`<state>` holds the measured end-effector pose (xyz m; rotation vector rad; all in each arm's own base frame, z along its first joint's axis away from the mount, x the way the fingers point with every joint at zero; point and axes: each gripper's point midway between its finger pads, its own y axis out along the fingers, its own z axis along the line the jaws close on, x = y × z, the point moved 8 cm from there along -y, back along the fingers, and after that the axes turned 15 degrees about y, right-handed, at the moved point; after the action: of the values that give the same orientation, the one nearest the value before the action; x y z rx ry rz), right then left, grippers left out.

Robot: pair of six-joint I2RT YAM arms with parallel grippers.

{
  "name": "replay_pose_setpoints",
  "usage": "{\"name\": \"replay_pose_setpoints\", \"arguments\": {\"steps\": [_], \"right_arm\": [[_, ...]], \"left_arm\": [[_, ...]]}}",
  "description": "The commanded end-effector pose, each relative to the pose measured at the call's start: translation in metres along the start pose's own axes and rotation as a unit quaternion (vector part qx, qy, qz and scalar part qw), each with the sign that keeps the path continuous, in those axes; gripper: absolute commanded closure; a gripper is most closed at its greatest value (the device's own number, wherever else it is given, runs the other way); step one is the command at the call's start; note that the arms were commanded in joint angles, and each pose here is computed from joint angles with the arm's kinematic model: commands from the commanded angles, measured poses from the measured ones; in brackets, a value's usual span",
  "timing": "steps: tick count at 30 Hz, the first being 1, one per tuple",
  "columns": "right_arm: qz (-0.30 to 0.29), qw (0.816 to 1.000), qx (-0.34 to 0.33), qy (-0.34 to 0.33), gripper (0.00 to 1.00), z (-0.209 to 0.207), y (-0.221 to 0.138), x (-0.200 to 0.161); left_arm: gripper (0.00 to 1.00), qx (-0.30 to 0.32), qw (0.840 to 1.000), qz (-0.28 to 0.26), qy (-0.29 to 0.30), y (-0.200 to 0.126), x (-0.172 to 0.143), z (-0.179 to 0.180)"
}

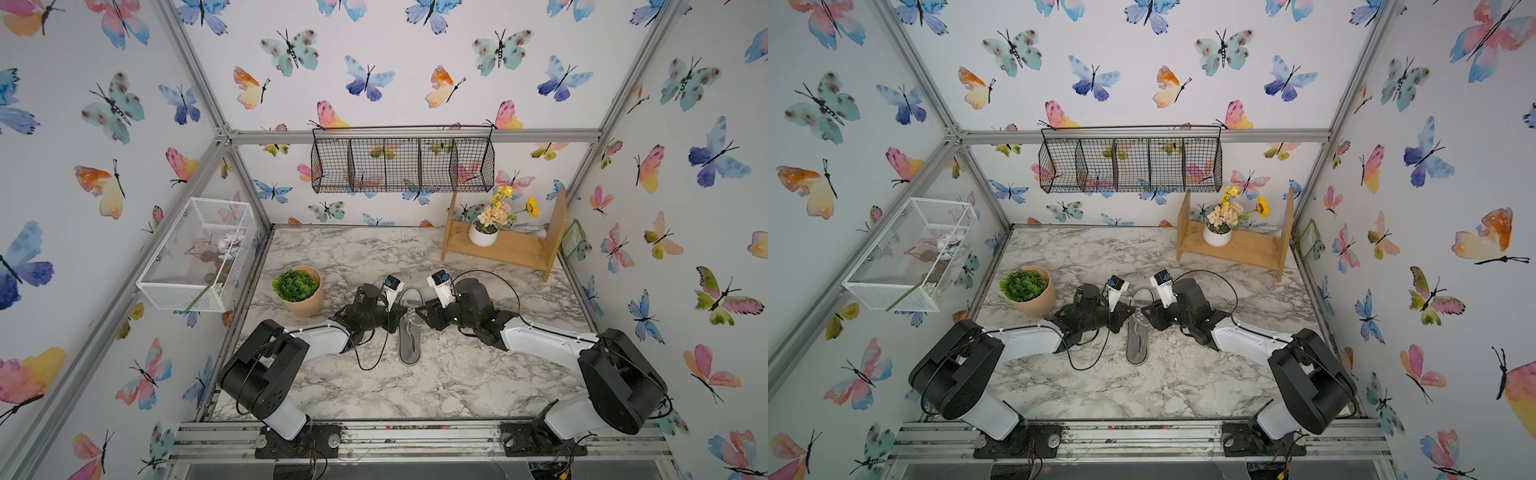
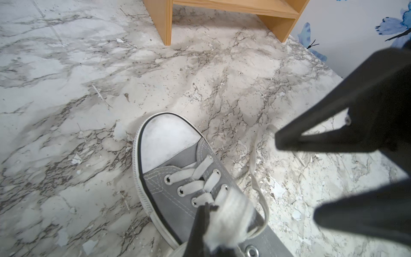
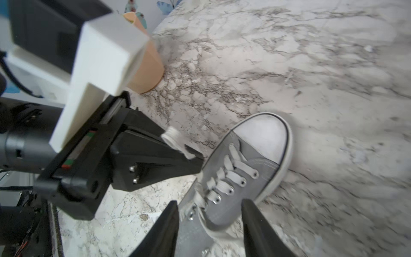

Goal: Tie the shoes
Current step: Wrap the shoelace around the shoelace.

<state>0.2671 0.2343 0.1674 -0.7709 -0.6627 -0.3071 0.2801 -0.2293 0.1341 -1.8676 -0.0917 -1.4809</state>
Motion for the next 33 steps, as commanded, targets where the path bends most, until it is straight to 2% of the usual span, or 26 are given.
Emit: {"name": "replay_pose_setpoints", "arguments": {"steps": [1,3,6,13,24,33], "right_arm": [[0.005,0.985,-0.156,0.080,0.49,-0.049,-0.017,-0.005],[0.006,0.970,-0.225,0.096,0.48,-0.065,-0.022,-0.006],[0.017,0.955,-0.274,0.108,0.47,-0.076,-0.020,-0.012],[0.044,0.967,-0.196,0.157,0.46,-0.069,0.002,-0.021],[0.054,0.956,-0.224,0.182,0.49,-0.083,0.018,-0.031],[0.059,0.953,-0.243,0.170,0.50,-0.090,0.035,-0.030]], "left_arm": [[1.00,-0.026,1.000,0.001,0.008,0.004,0.005,-0.001],[1.00,-0.027,1.000,0.001,0.010,0.003,0.006,-0.001],[1.00,-0.029,0.999,0.001,0.013,0.002,0.007,-0.002],[1.00,-0.026,1.000,0.005,0.012,0.002,0.007,-0.002],[1.00,-0.026,1.000,0.004,0.011,0.001,0.008,-0.002],[1.00,-0.022,1.000,0.007,0.010,0.002,0.007,-0.001]]}}
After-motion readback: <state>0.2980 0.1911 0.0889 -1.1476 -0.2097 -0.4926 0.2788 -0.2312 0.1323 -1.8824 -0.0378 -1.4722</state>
